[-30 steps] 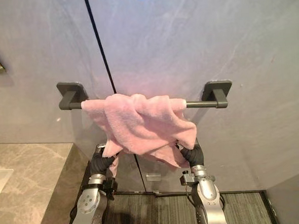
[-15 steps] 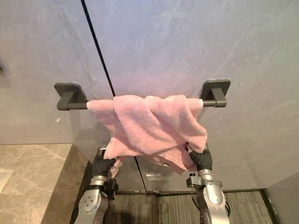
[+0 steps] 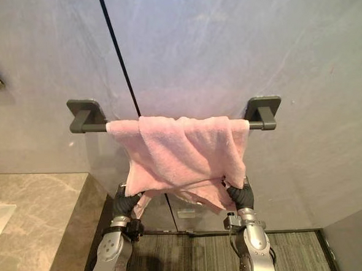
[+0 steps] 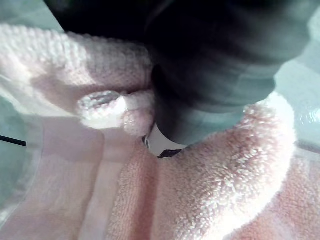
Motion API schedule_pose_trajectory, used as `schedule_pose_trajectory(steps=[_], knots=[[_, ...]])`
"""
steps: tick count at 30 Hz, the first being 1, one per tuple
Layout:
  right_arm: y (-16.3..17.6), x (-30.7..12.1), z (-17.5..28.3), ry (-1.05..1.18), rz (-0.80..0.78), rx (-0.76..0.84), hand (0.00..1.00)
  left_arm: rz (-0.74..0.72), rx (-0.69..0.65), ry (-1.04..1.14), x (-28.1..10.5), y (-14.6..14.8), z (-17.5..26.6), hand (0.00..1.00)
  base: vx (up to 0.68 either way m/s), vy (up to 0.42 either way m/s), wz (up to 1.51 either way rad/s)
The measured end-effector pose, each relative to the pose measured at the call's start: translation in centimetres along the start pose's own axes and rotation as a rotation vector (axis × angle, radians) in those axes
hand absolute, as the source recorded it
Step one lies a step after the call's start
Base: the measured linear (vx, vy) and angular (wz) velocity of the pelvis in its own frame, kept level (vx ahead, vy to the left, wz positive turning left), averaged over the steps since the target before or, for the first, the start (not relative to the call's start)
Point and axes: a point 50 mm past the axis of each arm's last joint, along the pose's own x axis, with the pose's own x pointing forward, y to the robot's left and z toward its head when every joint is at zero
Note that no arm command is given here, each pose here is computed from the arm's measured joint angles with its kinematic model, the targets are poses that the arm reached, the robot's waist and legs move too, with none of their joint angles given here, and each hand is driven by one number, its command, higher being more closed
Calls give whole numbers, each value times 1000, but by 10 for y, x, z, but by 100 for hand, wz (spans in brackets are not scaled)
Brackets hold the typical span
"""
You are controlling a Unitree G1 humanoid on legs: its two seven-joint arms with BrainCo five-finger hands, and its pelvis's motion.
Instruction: Organize washtable
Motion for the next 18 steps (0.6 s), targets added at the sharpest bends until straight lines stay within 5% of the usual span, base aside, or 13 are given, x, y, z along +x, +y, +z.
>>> schedule_pose_trajectory(steps=[18], knots=[[5,7,-20,61,27,-79,100,30,35,154,-7,11,-35,100,-3,-2,2]])
